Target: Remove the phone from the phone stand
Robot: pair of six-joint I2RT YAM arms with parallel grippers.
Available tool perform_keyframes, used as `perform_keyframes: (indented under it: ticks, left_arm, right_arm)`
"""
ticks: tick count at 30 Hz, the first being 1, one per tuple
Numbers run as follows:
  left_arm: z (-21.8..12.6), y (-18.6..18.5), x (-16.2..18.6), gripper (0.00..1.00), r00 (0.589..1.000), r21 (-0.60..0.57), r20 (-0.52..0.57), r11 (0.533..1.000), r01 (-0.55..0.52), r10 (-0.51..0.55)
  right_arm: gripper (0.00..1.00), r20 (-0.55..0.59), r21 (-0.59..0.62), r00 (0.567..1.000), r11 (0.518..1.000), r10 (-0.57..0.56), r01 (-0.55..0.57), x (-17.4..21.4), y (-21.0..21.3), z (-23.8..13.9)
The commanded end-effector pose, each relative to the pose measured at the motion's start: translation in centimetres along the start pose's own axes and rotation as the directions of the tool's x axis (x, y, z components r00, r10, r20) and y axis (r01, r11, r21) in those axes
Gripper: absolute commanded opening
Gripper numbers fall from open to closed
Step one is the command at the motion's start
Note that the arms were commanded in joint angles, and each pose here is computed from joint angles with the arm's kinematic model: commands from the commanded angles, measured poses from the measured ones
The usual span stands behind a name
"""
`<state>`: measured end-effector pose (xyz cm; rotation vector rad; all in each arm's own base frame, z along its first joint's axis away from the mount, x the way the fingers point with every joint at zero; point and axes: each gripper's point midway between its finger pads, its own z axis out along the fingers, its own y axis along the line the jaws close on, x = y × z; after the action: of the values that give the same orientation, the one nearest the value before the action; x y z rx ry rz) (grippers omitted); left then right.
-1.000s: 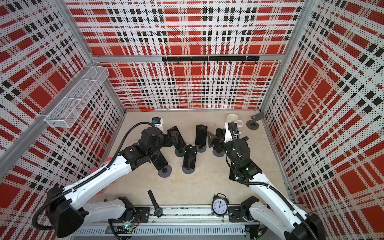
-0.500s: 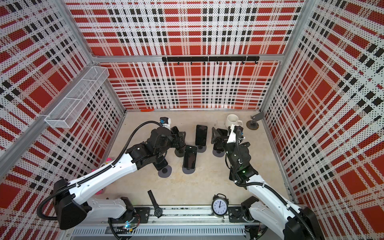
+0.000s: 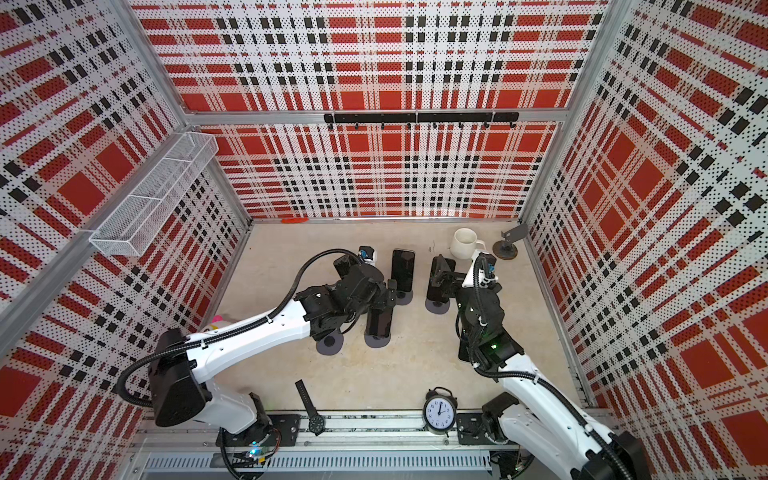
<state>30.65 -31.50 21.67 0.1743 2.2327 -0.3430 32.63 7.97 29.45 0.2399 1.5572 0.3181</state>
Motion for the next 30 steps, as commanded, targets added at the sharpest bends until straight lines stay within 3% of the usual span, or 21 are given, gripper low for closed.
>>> perform_keyframes:
  ticks: [1,4,8,13,15,21,26,30]
  left_arm:
    - [-0.2,-0.2,0.2,0.98,1.0,-0.013,-0.014,1.0,-0.005,0.005]
    - [-0.1,-0.1,0.3,0.98,1.0,-0.012,-0.016,1.0,-0.005,0.005]
    - [0.2,-0.6,0.6,0.98,0.999,0.009,-0.031,1.0,-0.012,0.012]
    - [1.5,0.3,1.9,0.98,0.993,-0.006,-0.107,0.999,0.054,-0.054]
    - [1.6,0.6,2.3,0.98,0.991,-0.005,-0.124,0.998,0.058,-0.059]
    - [2.1,1.1,2.8,0.98,0.988,-0.016,-0.149,0.999,0.036,-0.038]
    - [2.9,0.4,3.2,0.98,0.988,-0.028,-0.154,1.0,0.014,-0.018]
    - [2.6,0.4,3.0,0.98,0.989,-0.027,-0.144,1.0,0.016,-0.019]
  right_arm:
    - [1.0,-0.036,0.04,0.995,0.995,0.097,-0.096,-0.3,-3.4,-0.2]
    - [1.0,-0.074,-0.098,0.975,0.972,0.209,-0.216,-0.2,-5.6,-0.6]
    - [1.0,-0.117,-0.28,0.939,0.896,0.324,-0.345,0.1,-7.3,-1.9]
    - [1.0,-0.175,-0.397,0.899,0.807,0.401,-0.438,0.8,-7.2,-2.6]
    - [1.0,-0.17,-0.374,0.896,0.814,0.411,-0.445,1.3,-7.8,-2.6]
    - [1.0,-0.136,-0.206,0.924,0.902,0.357,-0.378,2.1,-10.2,-2.2]
    - [1.0,-0.15,-0.264,0.905,0.866,0.397,-0.424,2.3,-9.6,-2.1]
    - [1.0,-0.152,-0.145,0.889,0.88,0.432,-0.453,3.8,-12.0,-0.9]
